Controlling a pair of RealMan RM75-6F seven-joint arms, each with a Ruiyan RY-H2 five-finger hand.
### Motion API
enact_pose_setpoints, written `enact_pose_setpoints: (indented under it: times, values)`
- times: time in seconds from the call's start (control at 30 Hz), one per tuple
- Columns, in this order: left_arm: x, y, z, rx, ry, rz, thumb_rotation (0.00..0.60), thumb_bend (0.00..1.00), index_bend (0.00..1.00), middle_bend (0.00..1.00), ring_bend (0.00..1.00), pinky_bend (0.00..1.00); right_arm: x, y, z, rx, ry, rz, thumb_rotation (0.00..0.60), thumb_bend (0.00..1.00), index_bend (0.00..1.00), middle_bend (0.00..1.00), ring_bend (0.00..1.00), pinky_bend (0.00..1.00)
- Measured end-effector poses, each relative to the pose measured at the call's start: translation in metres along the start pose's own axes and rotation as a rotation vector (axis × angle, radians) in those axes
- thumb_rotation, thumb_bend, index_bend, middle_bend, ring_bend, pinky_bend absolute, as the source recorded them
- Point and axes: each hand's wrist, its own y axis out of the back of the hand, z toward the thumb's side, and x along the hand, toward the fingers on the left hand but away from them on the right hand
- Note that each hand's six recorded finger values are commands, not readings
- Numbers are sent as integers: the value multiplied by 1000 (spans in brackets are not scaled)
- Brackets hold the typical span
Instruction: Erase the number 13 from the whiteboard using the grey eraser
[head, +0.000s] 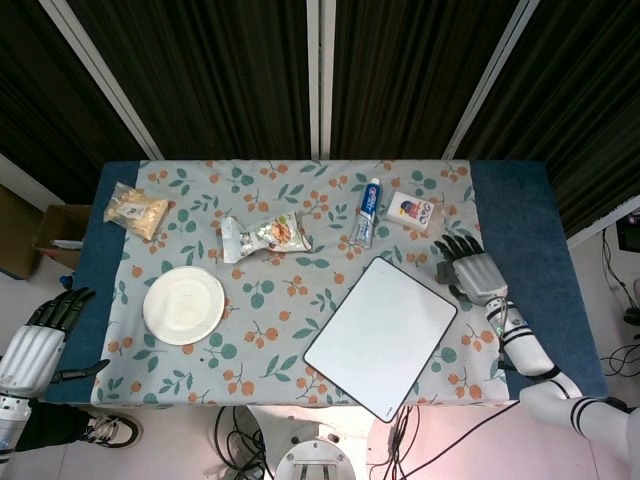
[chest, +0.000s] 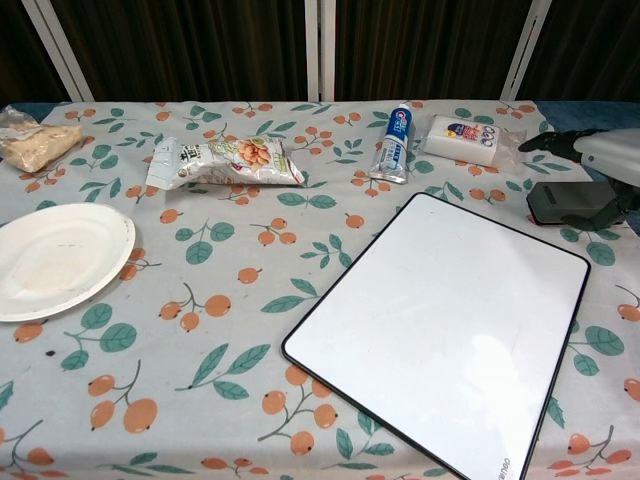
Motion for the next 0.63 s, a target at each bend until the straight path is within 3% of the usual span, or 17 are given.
enact_pose_setpoints:
  times: [0.17,0.3,0.57,0.63]
  values:
    - [-1,2,0,-4,3,10,440,59,95,93,79,188,31,23,-8,-26,15,-121,600,245,0,0,0,0]
    - [-2,4,0,-7,5,18,437,59,95,93,79,188,78,32,-29,-8,-24,-195,600,199,0,0,0,0]
    - [-3,8,1,4,-2,28,435,59,95,93,79,188,197,21,-90,7,-303,-270,600,176,0,0,0,0]
    - [-2,9,1,8,-3,30,435,59,95,93,79,188,209,25,-99,5,-342,-276,600,176,0,0,0,0]
